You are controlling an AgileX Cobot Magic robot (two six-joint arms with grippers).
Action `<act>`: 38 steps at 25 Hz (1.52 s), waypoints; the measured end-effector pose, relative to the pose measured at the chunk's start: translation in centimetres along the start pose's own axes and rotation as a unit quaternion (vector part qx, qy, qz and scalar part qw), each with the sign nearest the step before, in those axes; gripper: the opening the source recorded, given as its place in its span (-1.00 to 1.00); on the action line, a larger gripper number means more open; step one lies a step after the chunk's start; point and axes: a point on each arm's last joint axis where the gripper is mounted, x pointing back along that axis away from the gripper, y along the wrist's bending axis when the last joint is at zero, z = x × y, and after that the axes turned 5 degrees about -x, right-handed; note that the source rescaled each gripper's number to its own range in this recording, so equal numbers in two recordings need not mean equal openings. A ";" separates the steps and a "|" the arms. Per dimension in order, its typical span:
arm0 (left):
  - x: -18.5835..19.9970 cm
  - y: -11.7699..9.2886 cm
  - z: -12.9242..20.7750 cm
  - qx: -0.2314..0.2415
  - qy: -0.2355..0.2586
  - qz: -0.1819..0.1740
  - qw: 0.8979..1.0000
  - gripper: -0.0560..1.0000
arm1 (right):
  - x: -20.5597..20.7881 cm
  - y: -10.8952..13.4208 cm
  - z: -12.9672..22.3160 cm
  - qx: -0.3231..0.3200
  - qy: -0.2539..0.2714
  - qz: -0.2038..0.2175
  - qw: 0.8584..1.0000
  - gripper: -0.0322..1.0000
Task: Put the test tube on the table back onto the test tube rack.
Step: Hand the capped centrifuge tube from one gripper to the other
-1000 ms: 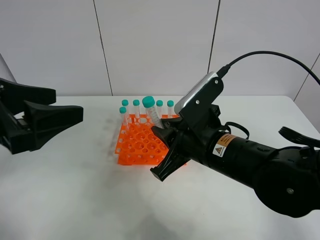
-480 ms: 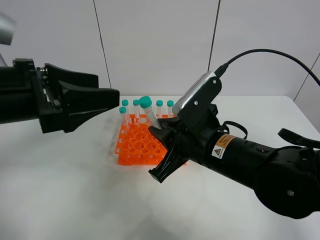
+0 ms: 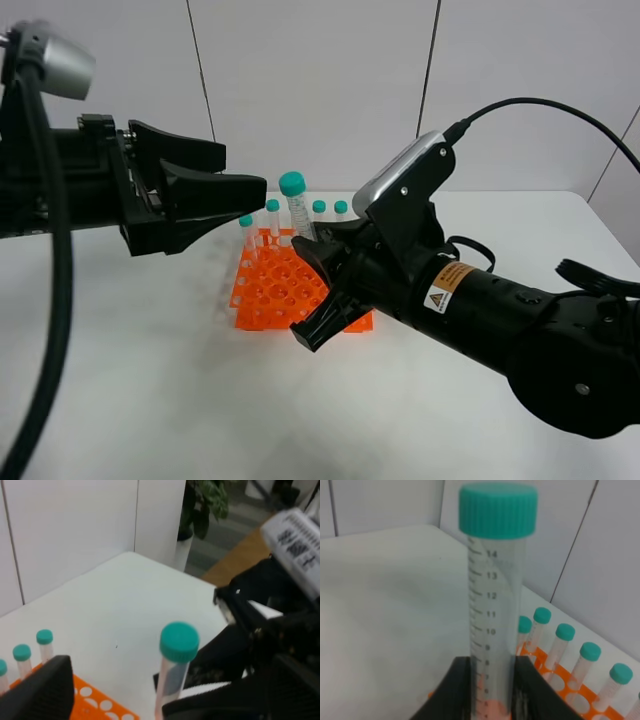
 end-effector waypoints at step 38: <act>-6.3 0.0 0.2 -0.012 0.040 0.059 0.997 -0.54 | 0.0 0.0 0.0 -0.001 -0.002 0.000 1.000 -0.88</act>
